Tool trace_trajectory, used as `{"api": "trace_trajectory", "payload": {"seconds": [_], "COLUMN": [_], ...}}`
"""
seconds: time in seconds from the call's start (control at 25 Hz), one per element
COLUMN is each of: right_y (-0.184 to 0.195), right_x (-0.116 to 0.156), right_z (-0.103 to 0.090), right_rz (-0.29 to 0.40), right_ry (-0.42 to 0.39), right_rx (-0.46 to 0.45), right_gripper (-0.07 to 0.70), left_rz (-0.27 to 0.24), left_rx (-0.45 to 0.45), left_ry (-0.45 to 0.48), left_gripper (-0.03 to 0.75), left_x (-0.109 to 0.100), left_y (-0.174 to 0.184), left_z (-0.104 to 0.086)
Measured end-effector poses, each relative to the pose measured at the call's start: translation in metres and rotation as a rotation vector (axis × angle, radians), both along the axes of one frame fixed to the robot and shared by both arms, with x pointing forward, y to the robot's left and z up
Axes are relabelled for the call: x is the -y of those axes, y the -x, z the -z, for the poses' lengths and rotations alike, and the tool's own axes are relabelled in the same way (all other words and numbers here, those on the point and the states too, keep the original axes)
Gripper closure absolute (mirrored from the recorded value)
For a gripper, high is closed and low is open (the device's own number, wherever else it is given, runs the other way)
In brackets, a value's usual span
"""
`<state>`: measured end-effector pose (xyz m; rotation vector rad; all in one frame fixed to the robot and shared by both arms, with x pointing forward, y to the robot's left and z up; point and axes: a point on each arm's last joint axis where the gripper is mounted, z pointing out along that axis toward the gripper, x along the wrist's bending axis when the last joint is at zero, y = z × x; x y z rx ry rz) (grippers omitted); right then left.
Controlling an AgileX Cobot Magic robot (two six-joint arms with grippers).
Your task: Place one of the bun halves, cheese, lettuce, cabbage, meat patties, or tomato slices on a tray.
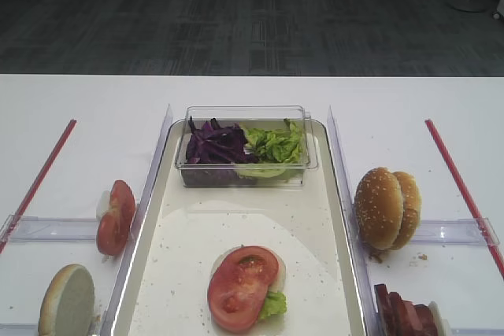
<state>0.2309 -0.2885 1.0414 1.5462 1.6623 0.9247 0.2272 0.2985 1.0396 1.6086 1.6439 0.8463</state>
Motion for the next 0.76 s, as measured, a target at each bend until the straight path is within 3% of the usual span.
{"api": "trace_trajectory", "payload": {"seconds": [0.76], "right_y": [0.0000], "right_x": [0.0000], "right_z": [0.0000], "right_rz": [0.000], "right_ry": [0.000], "right_rx": [0.000], "right_gripper": [-0.045], "left_rz": [0.000], "left_rx": [0.000], "left_ry": [0.000], "left_gripper": [0.134], "left_x": [0.0000], "left_y": [0.0000], "left_z": [0.0000]}}
